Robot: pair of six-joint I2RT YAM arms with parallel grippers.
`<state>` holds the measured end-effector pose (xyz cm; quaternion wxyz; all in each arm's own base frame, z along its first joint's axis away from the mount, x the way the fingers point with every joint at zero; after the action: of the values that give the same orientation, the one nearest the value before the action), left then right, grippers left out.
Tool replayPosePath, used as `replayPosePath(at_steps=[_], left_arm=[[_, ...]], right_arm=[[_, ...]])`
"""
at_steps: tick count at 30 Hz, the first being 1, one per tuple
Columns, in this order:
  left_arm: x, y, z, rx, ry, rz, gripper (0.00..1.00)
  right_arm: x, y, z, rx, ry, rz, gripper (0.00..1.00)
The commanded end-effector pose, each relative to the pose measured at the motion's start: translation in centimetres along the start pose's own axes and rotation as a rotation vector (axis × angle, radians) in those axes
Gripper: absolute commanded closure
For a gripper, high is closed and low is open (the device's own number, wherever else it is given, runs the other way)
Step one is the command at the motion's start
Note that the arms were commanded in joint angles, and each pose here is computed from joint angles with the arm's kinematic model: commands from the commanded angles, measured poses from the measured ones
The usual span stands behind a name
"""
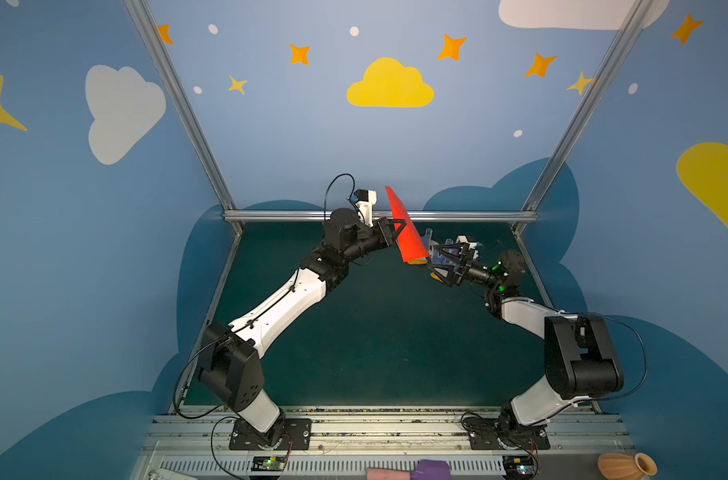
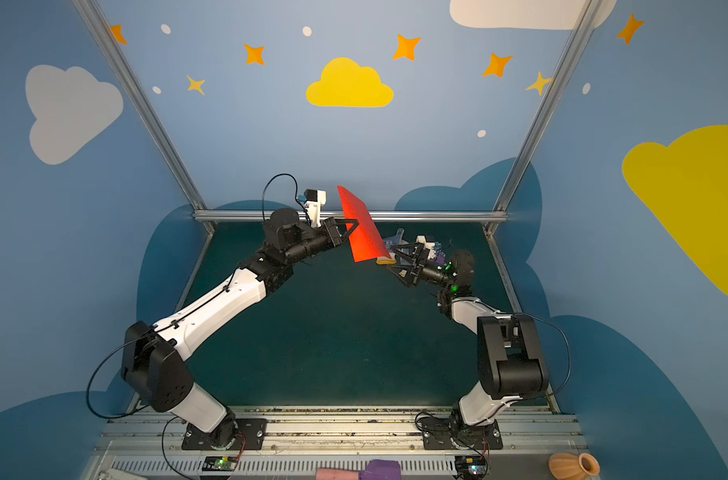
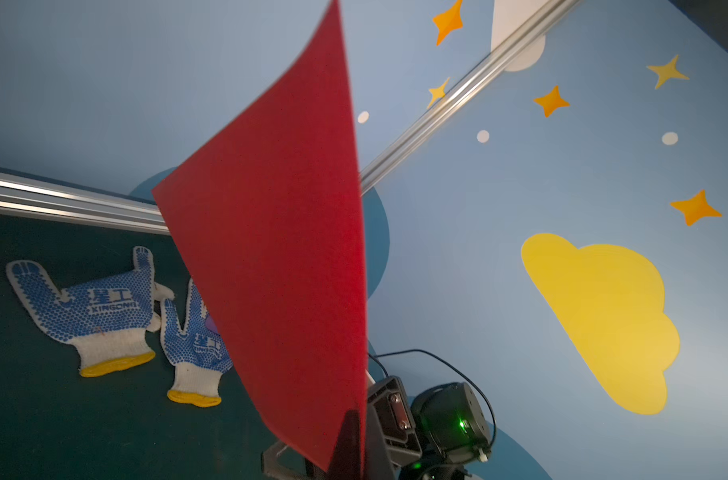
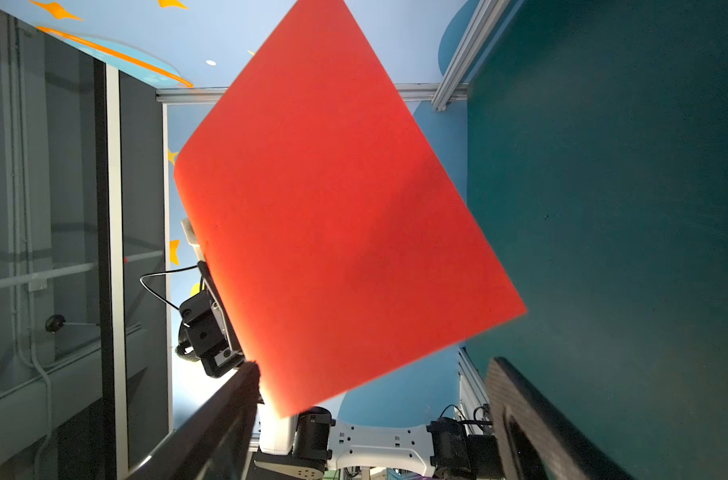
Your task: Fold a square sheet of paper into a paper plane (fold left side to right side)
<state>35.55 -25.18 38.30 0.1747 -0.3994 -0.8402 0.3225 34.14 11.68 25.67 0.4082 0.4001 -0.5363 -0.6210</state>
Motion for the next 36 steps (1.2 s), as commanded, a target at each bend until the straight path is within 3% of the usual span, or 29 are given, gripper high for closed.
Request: replayPosePath(at_steps=[1,13,21,36], left_arm=[[-0.6,0.5,-0.6,0.005,-0.070,-0.012,0.97],[-2.8,0.8,1.3,0.039,-0.042,-0.001,0.97],[-1.1,0.7,3.8,0.062,-0.078,-0.048,0.97],[2.7,1.1,6.8,0.099,-0.169,-0.158,0.97]], right_arm=[[0.3,2.2,0.8,0.053,-0.019,-0.052,0.15],[-0.7,2.3,0.6,0.003,-0.050,-0.080,0.15],[-0.9,1.9,-0.5,-0.014,-0.095,-0.092,0.17],[-0.7,0.2,-1.5,-0.033,-0.121,-0.089,0.47]])
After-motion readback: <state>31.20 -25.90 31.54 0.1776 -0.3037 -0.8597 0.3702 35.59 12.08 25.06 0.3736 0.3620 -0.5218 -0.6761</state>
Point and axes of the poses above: each gripper's point midway between its finger pads, its own x axis back along the fingers, its own y axis along the line the jaws close on, z = x × y, the point moved 9 cm from there along x, back along the fingers, and after that the axes turned 7 degrees about -x, right-handed, at the moved point
